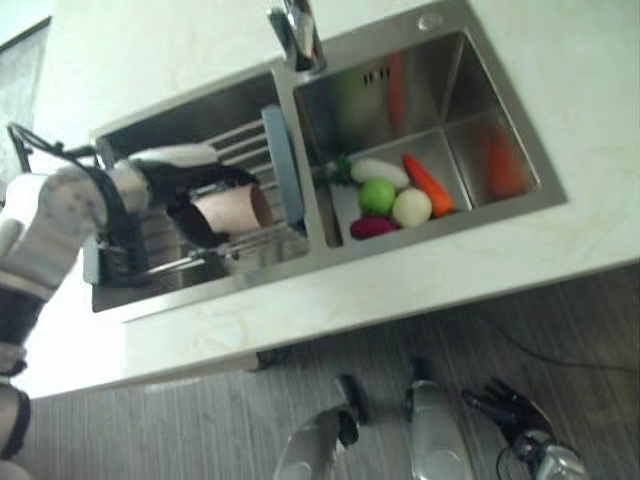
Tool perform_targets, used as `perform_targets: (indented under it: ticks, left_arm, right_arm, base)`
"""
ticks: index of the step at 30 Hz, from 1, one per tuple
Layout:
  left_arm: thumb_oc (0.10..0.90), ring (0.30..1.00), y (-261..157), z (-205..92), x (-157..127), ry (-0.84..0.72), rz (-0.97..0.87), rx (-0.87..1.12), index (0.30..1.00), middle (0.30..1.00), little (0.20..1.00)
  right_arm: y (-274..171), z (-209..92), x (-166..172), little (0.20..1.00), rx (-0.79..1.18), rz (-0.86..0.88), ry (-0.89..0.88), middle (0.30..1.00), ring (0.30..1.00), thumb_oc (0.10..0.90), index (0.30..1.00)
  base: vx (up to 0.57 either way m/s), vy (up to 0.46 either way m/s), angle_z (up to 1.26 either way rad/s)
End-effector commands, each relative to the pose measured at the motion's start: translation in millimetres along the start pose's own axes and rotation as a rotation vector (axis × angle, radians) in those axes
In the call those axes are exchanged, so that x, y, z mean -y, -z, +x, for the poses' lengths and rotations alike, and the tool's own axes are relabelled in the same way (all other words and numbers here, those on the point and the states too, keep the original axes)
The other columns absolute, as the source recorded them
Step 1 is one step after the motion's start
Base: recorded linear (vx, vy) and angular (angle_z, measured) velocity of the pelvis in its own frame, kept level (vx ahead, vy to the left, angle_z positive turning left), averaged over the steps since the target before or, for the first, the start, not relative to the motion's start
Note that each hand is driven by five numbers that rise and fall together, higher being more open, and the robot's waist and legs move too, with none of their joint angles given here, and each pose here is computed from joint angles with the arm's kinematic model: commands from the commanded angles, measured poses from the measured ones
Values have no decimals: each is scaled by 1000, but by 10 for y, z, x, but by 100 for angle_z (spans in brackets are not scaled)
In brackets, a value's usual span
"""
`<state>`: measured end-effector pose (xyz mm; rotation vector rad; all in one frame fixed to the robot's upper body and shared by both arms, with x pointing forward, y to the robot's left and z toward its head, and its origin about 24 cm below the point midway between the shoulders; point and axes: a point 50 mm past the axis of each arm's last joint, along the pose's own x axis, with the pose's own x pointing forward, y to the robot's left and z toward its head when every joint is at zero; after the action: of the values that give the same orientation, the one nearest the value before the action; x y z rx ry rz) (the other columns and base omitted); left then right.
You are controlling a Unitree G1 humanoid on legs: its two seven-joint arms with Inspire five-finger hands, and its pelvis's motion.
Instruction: Place the dishes in the dishwasher.
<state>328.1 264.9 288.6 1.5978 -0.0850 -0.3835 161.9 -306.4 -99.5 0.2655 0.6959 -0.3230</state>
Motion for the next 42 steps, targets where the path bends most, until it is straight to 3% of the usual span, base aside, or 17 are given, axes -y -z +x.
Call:
perform_targets:
  ticks: [1, 5, 7, 8, 12, 16, 23, 28, 29, 30, 38, 40, 42]
  left_arm:
    - [800, 900, 197, -31, 144, 13, 50, -107, 900, 900, 900]
    - [800, 900, 449, -86, 63, -118, 19, -311, 900, 900, 900]
    - [800, 900, 725, -172, 218, -147, -301, -461, 900, 900, 900]
    - [800, 900, 776, -169, 289, -132, -312, -480, 900, 900, 900]
    - [800, 900, 729, -85, 493, -61, -116, -394, 900, 900, 900]
    - [800, 900, 583, -17, 461, 34, -42, -296, 900, 900, 900]
    - [800, 900, 575, -16, 389, 83, -257, -314, 900, 900, 900]
    - [800, 900, 606, -36, 403, 90, -244, -313, 900, 900, 900]
    - [753, 829, 604, -41, 377, 96, -229, -313, 829, 829, 829]
    - [400, 300, 598, -37, 383, 100, -224, -308, 300, 300, 300]
    - [400, 300, 520, 10, 390, 34, -398, -222, 300, 300, 300]
    - [400, 300, 507, 8, 379, -27, -426, -208, 300, 300, 300]
    - [400, 300, 505, -17, 321, -184, -472, -185, 300, 300, 300]
  right_arm:
    - [75, -75, 97, 900, 1, -3, 3, 900, 900, 800, 900]
    - [-57, -30, 19, 900, 43, -6, -32, 900, 900, 800, 900]
    - [-80, -17, -27, 900, 54, -1, -42, 900, 900, 800, 900]
    - [-88, -13, -51, 900, 59, 2, -46, 900, 900, 800, 900]
    - [-145, 23, -143, 900, 67, -9, -65, 900, 900, 800, 900]
    - [-190, 33, -118, 900, 75, -20, -63, 900, 900, 800, 900]
    - [-237, 31, -88, 900, 93, -22, -55, 900, 900, 800, 900]
    - [-224, 24, -80, 900, 93, -26, -57, 900, 900, 800, 900]
    - [-227, 25, -82, 900, 96, -27, -60, 900, 900, 800, 900]
    - [-227, 27, -87, 900, 96, -27, -60, 900, 900, 800, 900]
    - [-183, 30, -106, 900, 86, -28, -61, 900, 900, 800, 900]
    - [-130, 18, -101, 900, 73, -33, -56, 900, 900, 800, 900]
    - [-2, -8, -94, 900, 41, -38, -47, 900, 900, 800, 900]
  base:
    - [-76, -32, -2]
    - [-68, -11, -2]
    - [-44, -9, -2]
    - [-40, -14, -3]
    - [-14, -5, -2]
    - [-3, 6, -1]
    - [0, 0, 0]
    - [0, 0, 0]
    - [0, 0, 0]
    - [0, 0, 0]
    - [0, 0, 0]
    - [-1, -14, 5]
    - [3, -51, 13]
